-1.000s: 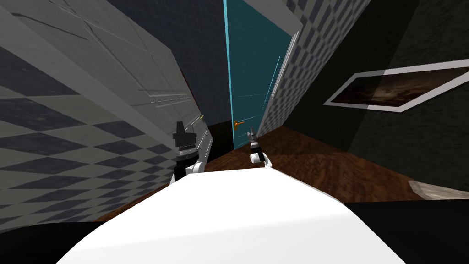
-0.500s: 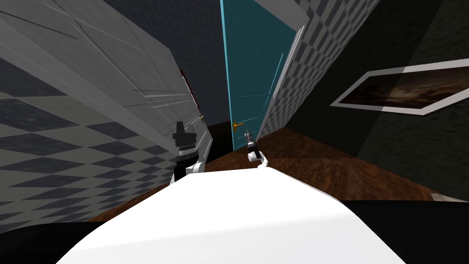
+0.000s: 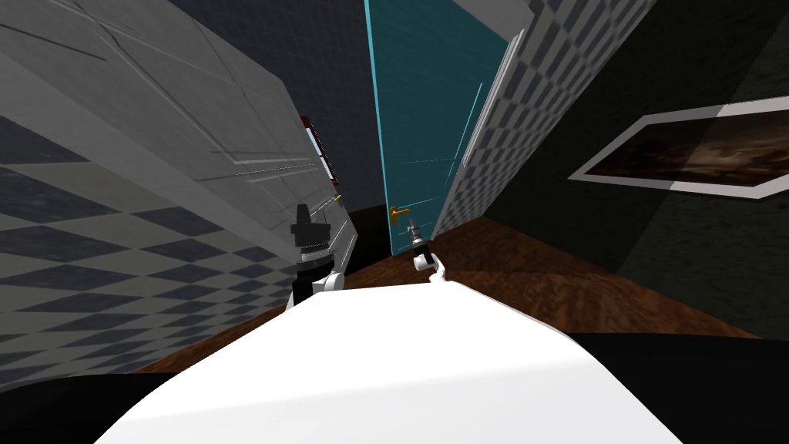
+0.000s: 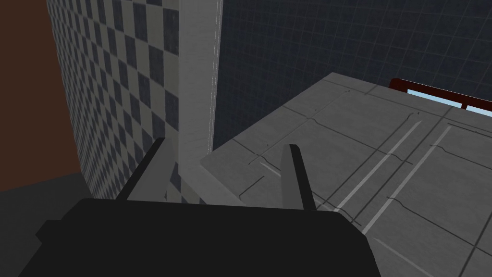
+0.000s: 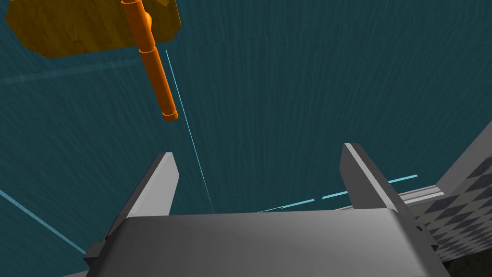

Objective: Push the door open

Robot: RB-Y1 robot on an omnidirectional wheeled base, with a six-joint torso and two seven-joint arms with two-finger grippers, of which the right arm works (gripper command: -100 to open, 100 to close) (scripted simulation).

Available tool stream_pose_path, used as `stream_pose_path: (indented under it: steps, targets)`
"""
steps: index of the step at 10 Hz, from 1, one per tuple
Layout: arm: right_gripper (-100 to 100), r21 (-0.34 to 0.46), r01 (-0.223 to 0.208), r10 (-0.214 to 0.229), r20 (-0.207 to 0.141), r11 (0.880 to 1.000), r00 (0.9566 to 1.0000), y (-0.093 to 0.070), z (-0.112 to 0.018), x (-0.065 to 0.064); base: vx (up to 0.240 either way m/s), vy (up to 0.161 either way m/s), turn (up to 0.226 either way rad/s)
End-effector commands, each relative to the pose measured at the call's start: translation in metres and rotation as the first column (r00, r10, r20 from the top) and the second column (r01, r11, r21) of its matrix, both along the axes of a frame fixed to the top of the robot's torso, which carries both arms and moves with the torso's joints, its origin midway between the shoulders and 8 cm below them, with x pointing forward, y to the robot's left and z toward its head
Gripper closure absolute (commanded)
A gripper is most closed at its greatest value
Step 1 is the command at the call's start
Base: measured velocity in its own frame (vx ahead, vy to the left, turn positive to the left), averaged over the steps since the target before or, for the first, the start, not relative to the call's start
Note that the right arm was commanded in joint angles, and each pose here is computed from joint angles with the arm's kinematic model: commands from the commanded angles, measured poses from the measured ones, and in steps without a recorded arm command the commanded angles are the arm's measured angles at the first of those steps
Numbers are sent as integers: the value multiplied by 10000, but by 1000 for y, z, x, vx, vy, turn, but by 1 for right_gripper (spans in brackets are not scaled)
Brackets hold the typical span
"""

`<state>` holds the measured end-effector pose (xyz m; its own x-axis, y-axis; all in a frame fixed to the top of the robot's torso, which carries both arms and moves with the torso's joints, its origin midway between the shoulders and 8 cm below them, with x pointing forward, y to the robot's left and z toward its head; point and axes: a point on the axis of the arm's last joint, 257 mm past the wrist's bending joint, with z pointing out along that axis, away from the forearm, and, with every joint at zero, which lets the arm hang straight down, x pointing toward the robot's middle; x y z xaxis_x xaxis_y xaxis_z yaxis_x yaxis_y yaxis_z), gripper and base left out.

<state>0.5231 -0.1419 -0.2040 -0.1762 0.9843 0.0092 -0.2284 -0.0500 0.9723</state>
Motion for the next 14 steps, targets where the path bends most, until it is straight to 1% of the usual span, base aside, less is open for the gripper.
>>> stream_pose_path:
  steps: [1, 4, 7, 9, 10, 12, 13, 14]
  targets:
    - [-100, -71, -96, 95, -232, 9999, 9997, 6, -11, 4, 36, -74, 36]
    - [-100, -199, -330, 314, -748, 9993, 9967, 22, -31, 13, 67, -98, 62]
    - [-100, -306, -554, 513, -1206, 9980, 9914, 37, -49, 19, 76, -92, 51]
    - [-100, -369, -697, 636, -1482, 9969, 9869, 46, -59, 22, 79, -88, 48]
    - [-100, -413, -823, 741, -1711, 9958, 9825, 55, -68, 24, 103, -112, 62]
    - [-100, -451, -937, 835, -1912, 9946, 9780, 62, -75, 26, 91, -103, 50]
    - [-100, -475, -1031, 912, -2068, 9935, 9741, 69, -81, 27, 82, -97, 43]
    - [-100, -487, -1077, 949, -2144, 9930, 9721, 72, -84, 27, 88, -90, 33]
